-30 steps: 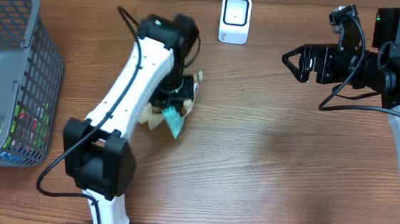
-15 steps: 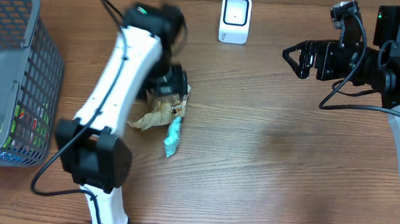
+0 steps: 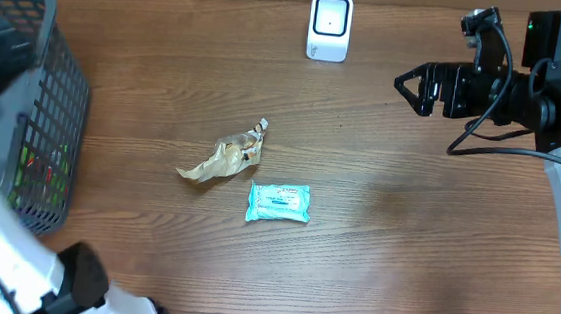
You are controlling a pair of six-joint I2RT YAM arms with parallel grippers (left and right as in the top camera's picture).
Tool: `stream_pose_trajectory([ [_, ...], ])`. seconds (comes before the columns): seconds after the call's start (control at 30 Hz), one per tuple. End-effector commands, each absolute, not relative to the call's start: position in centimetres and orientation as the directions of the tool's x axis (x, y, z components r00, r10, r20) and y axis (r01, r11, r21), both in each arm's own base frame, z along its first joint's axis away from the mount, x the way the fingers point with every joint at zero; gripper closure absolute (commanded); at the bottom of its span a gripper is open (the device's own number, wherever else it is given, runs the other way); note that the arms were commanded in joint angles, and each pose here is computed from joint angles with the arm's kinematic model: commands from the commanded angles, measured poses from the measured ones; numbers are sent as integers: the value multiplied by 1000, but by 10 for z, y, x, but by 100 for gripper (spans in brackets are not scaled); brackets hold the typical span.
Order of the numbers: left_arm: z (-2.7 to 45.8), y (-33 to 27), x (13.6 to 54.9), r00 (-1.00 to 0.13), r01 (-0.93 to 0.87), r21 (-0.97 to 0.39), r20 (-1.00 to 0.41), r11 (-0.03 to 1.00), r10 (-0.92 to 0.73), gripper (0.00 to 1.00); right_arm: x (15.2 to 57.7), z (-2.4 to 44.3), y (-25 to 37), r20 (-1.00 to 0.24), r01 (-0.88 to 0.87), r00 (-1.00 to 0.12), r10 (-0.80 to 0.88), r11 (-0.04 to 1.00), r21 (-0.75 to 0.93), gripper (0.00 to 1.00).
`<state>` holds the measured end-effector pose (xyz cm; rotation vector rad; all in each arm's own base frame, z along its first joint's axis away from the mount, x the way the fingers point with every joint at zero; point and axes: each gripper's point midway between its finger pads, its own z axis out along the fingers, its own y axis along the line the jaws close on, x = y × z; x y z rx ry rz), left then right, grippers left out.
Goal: Scan the item barcode
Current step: 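Reach the left gripper back into the basket and grasp green snack bag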
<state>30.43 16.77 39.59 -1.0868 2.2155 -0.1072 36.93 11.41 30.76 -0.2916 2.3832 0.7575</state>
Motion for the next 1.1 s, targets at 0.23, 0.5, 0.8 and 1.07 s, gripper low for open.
stream_pose_trajectory([
  [0.23, 290, 284, 227, -172, -960, -162, -309, 230, -935, 21, 367, 320, 120, -631, -400, -775, -21, 790, 465, 0],
  [0.5, 175, 301, 256, -257, -952, -138, -120, 273, -959, 22, 366, 319, 119, -627, -397, -779, -21, 790, 466, 0],
  [0.8, 77, 284, 244, -267, -964, 11, 2, 267, -964, 21, 366, 320, 119, -629, -398, -777, -22, 791, 465, 0],
  [1.07, 32, 282, 243, -239, -971, -5, -27, 239, -971, 77, 366, 320, 120, -628, -398, -778, -21, 790, 466, 0],
])
